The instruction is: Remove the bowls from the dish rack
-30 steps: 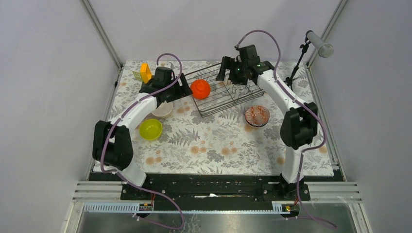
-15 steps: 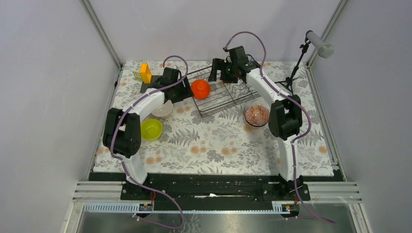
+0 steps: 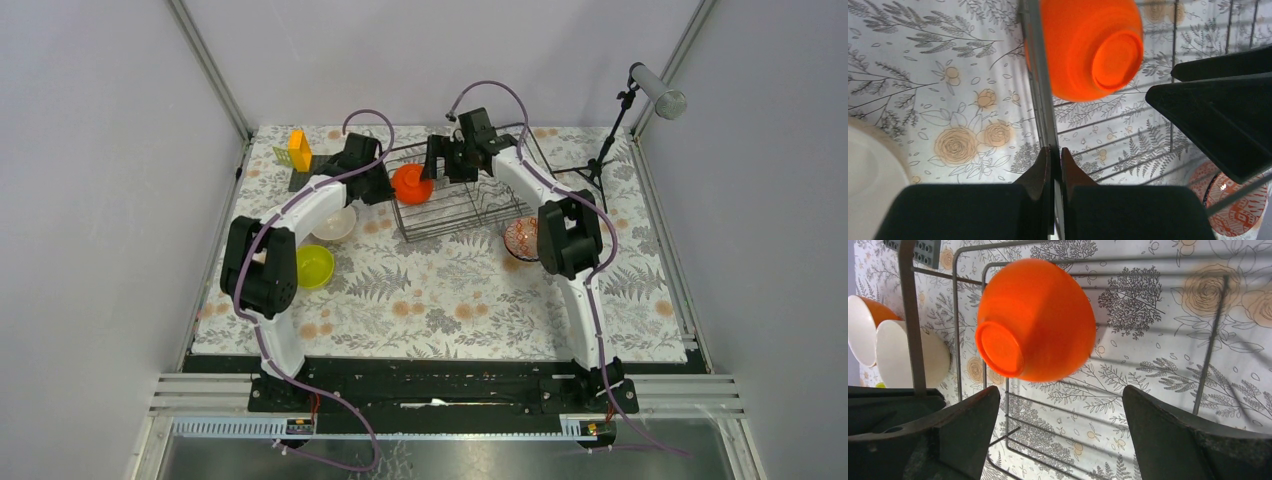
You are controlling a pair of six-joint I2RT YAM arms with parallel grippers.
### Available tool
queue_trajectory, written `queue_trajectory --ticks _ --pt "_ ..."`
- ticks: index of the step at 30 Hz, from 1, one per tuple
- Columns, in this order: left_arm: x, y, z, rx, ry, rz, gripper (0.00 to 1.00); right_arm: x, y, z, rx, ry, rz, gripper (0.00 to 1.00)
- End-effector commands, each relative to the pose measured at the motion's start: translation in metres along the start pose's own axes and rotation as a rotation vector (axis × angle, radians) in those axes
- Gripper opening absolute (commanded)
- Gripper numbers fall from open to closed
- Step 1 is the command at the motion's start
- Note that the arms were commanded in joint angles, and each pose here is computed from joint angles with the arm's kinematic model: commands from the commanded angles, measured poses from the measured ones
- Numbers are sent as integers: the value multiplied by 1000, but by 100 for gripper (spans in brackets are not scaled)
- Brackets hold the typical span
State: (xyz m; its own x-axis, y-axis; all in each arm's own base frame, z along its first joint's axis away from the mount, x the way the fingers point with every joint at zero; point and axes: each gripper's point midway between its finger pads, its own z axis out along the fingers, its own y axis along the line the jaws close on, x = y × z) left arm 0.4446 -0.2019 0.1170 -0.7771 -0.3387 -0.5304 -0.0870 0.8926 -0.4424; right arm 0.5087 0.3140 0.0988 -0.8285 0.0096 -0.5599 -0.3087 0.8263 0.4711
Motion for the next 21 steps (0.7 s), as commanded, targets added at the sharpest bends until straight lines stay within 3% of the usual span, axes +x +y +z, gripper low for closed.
queue_trajectory --ticks 1,21 --pt "-1 -8 -7 16 15 63 0 -18 22 1 -81 -42 -68 100" --pt "11 -17 -25 39 15 12 1 16 13 18 -97 29 3 100"
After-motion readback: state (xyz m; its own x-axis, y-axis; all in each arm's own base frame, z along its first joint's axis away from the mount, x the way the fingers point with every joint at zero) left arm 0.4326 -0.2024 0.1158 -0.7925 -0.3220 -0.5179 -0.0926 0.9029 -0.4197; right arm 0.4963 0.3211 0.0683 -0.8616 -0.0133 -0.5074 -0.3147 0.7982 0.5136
